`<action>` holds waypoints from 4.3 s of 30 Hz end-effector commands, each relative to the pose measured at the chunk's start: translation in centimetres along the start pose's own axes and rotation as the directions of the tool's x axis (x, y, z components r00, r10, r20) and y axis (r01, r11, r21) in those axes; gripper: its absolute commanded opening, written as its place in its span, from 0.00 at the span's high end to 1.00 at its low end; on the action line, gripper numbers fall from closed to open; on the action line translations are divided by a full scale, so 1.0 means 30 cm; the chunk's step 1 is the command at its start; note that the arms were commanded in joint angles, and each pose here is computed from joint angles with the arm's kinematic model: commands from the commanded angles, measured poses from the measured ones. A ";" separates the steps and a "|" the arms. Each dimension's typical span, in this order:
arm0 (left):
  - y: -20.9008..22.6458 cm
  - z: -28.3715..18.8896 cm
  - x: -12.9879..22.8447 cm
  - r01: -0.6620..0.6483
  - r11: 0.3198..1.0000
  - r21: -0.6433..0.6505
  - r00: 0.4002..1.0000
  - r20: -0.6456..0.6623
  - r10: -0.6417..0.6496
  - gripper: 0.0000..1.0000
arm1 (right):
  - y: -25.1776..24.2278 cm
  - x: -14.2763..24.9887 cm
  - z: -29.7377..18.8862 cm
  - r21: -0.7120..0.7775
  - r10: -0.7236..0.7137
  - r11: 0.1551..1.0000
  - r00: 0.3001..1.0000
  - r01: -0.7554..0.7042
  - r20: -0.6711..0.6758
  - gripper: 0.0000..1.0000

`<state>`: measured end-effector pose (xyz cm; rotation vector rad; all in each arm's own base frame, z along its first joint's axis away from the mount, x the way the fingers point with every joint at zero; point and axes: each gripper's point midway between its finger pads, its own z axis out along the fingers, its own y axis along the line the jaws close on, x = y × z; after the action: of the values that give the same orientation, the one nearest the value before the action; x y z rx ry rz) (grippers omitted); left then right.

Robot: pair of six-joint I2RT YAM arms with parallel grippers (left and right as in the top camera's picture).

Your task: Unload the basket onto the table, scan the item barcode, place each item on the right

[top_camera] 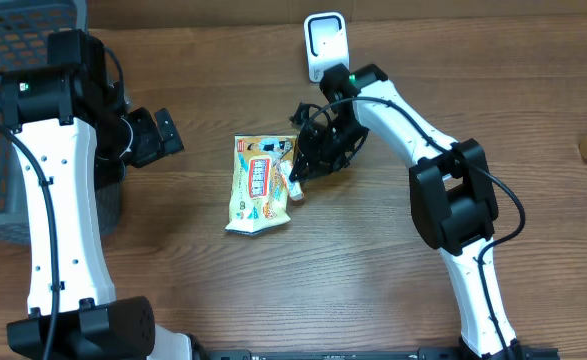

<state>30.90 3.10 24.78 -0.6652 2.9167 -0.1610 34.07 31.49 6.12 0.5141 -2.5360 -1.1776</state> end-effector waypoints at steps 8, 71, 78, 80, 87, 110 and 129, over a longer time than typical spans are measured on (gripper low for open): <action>0.009 -0.003 -0.004 -0.009 1.000 0.000 1.000 0.005 0.009 0.00 | -0.425 0.038 -0.213 0.370 0.331 0.853 0.930 -0.367 0.161 0.81; 0.009 -0.003 -0.004 -0.009 1.000 0.000 1.000 0.005 0.009 0.00 | -0.039 -0.008 -0.252 -0.195 -0.034 0.979 0.992 0.057 0.123 0.96; 0.009 -0.003 -0.004 -0.009 1.000 0.000 1.000 0.005 0.009 0.00 | -0.007 0.038 -0.395 -0.355 -0.103 0.917 0.967 0.183 0.232 0.96; 0.009 -0.003 -0.004 -0.009 1.000 0.000 1.000 0.005 0.009 0.00 | -0.018 0.050 -0.404 -0.357 -0.101 0.917 0.968 0.181 0.231 0.97; 0.009 -0.003 -0.004 -0.009 1.000 0.000 1.000 0.005 0.009 0.00 | -0.071 0.046 -0.405 -0.300 -0.145 0.929 0.959 0.217 0.244 0.96; 0.009 -0.003 -0.004 -0.009 1.000 0.000 1.000 0.005 0.009 0.00 | -0.543 0.127 -0.433 0.524 0.306 0.786 0.943 -0.329 0.133 0.46; 0.010 -0.003 -0.004 -0.009 1.000 0.000 1.000 0.005 0.009 0.00 | -0.483 0.072 -0.407 0.696 0.288 0.625 0.933 -0.354 0.216 0.53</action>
<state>30.91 3.11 24.78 -0.6662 2.9161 -0.1610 40.00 14.27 3.47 0.1902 -2.9263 -0.1191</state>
